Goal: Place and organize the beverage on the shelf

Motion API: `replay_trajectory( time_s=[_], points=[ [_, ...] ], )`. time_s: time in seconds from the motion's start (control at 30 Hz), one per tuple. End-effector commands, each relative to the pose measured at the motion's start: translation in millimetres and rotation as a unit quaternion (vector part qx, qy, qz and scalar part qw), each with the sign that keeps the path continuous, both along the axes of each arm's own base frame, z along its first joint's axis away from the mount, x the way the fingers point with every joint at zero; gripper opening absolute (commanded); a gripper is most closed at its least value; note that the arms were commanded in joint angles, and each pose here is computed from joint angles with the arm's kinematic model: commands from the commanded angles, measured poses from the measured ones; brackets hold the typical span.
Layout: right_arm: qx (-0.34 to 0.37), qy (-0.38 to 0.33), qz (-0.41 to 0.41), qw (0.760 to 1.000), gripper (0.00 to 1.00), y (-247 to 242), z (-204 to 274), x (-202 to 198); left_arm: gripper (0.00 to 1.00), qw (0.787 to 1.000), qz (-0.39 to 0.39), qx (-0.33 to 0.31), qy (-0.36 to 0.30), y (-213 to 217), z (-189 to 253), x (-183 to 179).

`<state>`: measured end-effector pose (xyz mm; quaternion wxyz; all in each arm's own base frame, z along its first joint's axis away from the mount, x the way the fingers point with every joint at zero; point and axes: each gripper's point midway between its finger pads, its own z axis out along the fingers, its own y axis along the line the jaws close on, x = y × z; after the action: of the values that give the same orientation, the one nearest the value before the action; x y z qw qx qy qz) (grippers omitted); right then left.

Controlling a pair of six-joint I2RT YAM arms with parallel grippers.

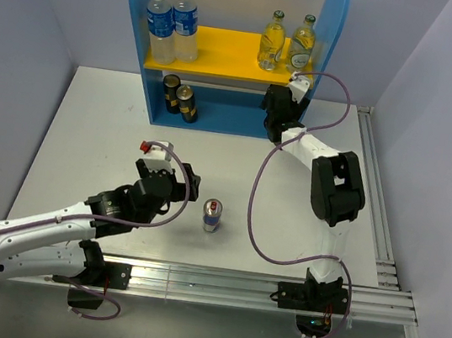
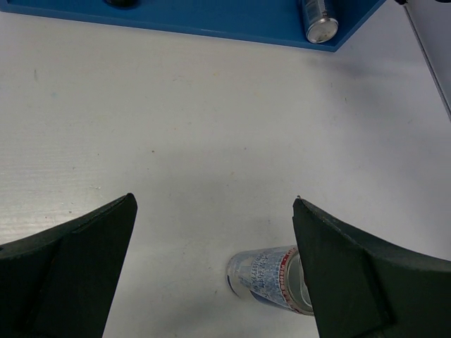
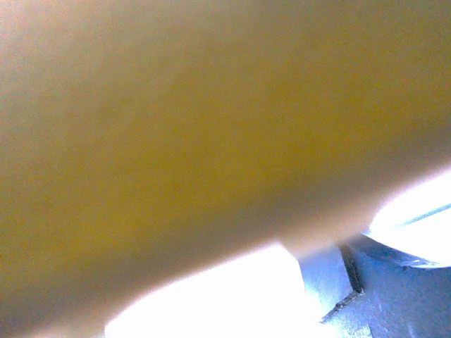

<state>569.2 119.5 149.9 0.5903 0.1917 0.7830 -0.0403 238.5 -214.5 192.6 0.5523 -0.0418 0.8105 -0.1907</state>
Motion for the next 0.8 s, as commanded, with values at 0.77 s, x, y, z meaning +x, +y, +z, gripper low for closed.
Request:
replay_trajectory(
  time_s=[0.77],
  points=[
    [0.019,0.134,-0.038,0.99,0.76,4,-49,-104,0.99,0.998,-0.027,-0.042,-0.023,-19,33,-18]
  ],
)
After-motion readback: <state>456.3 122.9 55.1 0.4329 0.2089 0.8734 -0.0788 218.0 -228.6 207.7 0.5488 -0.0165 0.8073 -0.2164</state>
